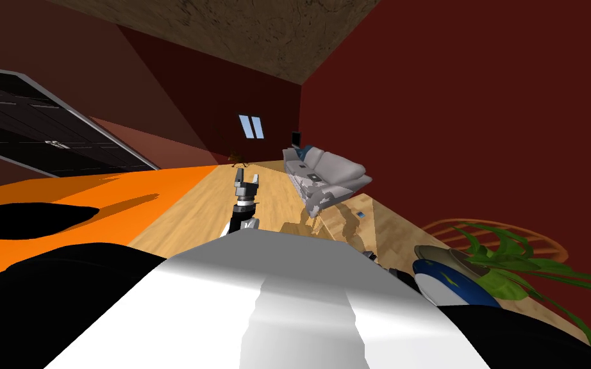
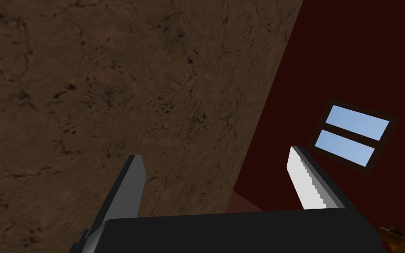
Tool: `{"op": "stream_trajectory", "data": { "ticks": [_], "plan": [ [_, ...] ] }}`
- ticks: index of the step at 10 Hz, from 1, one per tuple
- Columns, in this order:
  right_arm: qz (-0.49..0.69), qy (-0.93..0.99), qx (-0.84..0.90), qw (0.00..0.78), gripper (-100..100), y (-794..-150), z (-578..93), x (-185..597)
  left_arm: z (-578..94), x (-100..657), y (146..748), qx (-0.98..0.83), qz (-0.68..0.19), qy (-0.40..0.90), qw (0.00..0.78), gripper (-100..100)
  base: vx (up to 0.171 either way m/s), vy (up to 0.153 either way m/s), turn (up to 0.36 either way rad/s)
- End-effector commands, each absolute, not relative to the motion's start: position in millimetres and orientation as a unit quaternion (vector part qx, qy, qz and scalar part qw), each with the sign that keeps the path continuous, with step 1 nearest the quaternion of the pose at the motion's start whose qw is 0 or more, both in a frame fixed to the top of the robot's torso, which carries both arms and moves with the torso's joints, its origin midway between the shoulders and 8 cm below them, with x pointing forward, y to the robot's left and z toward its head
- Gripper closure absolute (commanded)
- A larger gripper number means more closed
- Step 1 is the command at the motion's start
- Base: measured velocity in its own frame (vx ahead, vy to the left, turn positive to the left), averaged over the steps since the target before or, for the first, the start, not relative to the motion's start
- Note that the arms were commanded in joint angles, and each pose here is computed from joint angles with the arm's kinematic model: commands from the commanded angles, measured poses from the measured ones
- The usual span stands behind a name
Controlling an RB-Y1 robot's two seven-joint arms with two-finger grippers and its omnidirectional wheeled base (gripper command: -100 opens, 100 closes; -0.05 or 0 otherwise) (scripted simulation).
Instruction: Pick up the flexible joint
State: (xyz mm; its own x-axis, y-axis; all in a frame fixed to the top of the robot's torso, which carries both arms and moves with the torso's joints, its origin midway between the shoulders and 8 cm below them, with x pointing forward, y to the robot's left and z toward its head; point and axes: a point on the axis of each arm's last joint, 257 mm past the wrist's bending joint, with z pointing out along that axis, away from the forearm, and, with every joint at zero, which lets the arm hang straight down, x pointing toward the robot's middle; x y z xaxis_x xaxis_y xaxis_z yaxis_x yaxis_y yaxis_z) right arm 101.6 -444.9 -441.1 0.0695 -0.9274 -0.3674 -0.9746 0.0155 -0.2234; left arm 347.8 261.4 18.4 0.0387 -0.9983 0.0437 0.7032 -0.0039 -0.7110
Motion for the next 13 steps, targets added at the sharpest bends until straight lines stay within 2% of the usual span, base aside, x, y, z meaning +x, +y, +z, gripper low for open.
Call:
{"op": "stream_trajectory", "data": {
  "ticks": [1, 13],
  "plan": [
    [0.055, 0.68, -0.699, 0.213, -100, -444.9, -441.1, 101.6, 18.4, 347.8, 261.4, -0.292, -0.646, 0.253, 0.659, 0, 0.0, 0.0, 0.0],
    [0.057, 0.689, -0.703, 0.168, -100, -475.7, -444.4, 77.4, 18.4, 347.8, 261.4, -0.292, -0.646, 0.253, 0.659, 0, 0.0, 0.006, 0.023]
  ]
}}
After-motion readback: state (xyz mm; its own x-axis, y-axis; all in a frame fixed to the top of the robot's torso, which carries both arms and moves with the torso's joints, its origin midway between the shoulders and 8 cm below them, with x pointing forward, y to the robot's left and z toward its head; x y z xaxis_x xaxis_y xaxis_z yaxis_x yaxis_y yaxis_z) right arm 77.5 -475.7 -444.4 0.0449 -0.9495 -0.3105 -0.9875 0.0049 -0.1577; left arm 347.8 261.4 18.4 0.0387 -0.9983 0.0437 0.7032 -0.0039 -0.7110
